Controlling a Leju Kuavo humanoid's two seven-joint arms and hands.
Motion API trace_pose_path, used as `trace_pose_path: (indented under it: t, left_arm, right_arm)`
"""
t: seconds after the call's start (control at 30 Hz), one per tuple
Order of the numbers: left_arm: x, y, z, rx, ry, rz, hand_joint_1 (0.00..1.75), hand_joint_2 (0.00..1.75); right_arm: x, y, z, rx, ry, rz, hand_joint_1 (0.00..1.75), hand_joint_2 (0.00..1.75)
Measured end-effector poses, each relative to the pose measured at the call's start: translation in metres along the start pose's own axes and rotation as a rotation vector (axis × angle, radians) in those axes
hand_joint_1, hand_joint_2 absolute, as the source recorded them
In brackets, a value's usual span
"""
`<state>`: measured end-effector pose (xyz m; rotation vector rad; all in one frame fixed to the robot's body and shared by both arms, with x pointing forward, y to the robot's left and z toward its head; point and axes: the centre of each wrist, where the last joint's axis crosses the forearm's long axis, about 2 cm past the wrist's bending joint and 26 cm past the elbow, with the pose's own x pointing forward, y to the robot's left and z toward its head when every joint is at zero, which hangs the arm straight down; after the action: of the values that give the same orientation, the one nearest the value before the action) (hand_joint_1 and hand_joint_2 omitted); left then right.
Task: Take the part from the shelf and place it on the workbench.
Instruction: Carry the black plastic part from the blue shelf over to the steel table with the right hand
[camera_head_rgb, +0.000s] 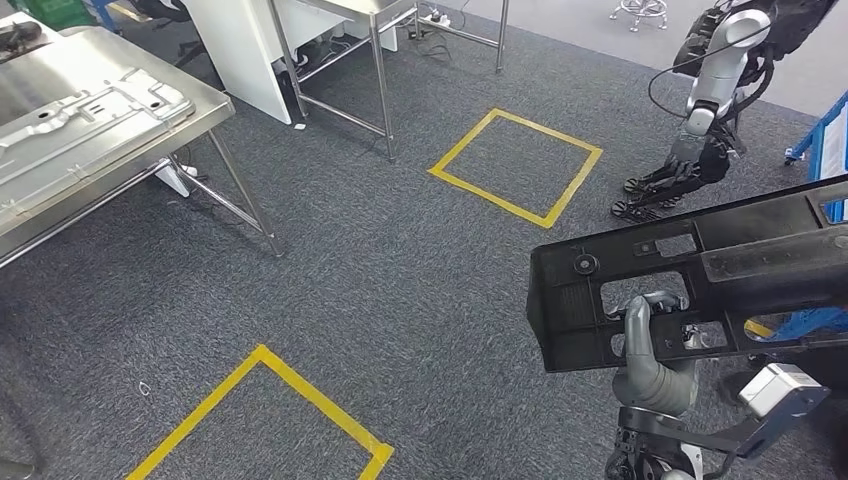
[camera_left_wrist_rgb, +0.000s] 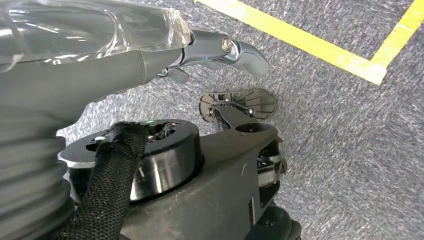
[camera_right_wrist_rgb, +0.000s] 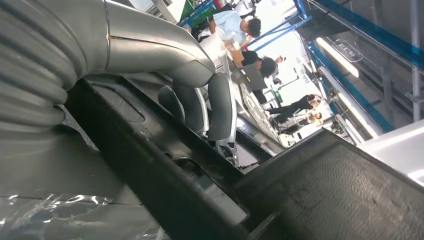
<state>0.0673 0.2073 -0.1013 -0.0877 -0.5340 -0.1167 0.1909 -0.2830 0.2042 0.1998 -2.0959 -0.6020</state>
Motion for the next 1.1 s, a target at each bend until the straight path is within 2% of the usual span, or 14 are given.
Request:
trace_pose_path:
  t: [1.1]
  left_arm:
    - [0.0015, -0.0023, -0.0004, -0.003, 0.021, 0.018, 0.00, 1.75]
  right_arm:
    - [-0.0017, -0.0016, -0.0028, -0.008, 0.007, -0.006, 1.75, 1.75]
